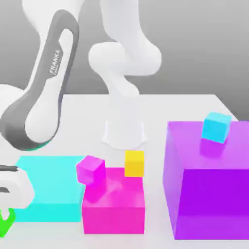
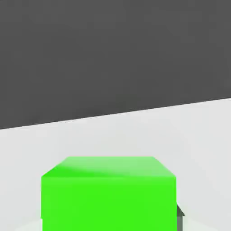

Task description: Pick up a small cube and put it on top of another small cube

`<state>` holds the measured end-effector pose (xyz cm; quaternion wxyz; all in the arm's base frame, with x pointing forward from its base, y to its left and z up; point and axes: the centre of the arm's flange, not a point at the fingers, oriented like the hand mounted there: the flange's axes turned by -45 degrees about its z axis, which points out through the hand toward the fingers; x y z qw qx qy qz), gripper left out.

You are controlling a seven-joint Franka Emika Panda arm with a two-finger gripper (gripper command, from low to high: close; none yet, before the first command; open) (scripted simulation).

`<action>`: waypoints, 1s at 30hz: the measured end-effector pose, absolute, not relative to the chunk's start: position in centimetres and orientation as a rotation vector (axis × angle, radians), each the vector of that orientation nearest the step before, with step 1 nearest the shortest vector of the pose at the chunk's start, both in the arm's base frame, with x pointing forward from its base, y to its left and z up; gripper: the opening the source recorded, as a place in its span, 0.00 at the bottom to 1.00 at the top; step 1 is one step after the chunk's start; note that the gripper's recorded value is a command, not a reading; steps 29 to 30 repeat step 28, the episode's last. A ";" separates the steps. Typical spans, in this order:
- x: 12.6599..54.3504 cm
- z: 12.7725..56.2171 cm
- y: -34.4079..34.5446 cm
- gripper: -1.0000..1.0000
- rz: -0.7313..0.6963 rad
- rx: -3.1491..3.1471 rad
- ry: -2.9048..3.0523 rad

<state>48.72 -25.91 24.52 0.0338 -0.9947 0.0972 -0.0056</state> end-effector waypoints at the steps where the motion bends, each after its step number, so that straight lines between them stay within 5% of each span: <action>1: 48.3 25.3 -25.0 0.00 -0.017 -3.048 0.328; 19: 37.0 34.8 -10.0 0.00 0.006 -3.001 0.812; 25: 35.6 30.1 -8.8 0.00 -0.001 -3.013 0.878; 26: 35.5 29.1 -8.8 1.00 -0.001 -3.013 0.878; 30: 35.5 29.1 -8.8 1.00 -0.001 -3.013 0.878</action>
